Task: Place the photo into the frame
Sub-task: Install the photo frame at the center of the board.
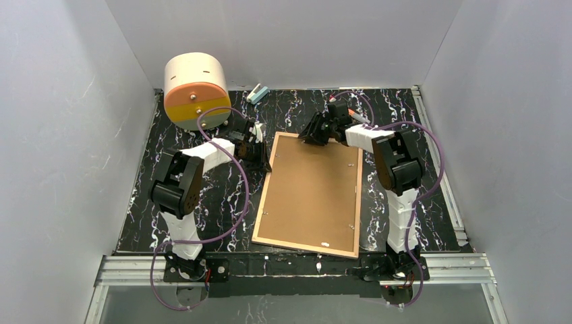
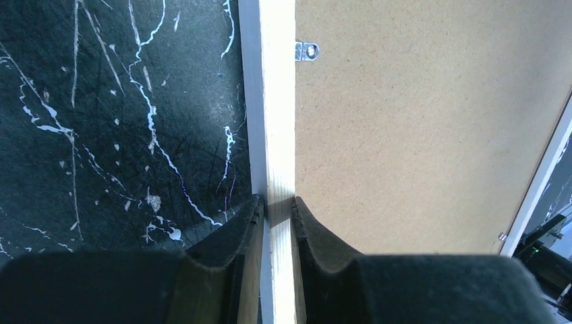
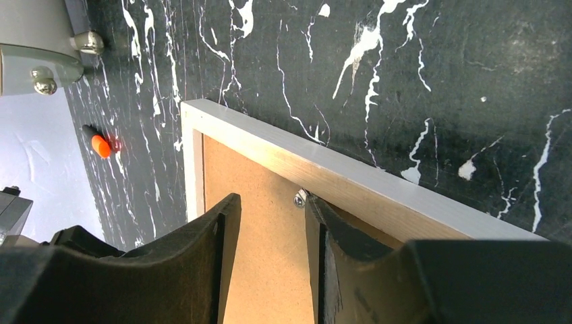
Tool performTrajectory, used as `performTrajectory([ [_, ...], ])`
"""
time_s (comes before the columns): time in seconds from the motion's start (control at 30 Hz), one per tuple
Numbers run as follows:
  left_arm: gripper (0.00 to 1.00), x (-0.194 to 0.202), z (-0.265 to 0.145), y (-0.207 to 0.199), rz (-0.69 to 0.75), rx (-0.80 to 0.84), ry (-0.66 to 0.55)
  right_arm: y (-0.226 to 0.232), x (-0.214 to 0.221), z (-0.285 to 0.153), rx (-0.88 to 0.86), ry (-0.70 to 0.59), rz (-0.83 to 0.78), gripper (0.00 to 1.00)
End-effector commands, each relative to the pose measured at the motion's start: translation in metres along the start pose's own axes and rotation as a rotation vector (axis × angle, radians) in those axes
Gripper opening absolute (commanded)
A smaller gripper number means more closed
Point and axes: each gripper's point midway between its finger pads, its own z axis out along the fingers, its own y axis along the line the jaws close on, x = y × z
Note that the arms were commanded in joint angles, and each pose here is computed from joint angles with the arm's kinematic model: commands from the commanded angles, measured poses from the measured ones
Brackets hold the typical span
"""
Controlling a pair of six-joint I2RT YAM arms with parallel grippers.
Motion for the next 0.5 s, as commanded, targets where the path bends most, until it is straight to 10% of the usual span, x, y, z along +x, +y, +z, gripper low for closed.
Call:
performTrajectory([
  [0.0, 0.15, 0.02, 0.012, 0.028, 0.0, -0.114, 0.069, -0.018, -0.001, 0.012, 0.064, -0.019, -0.014, 0.5],
  [0.47, 0.62, -0.044, -0.012, 0.001, -0.007, -0.018, -0.115, -0.03, -0.007, -0.009, 0.247, -0.035, 0.125, 0.49],
])
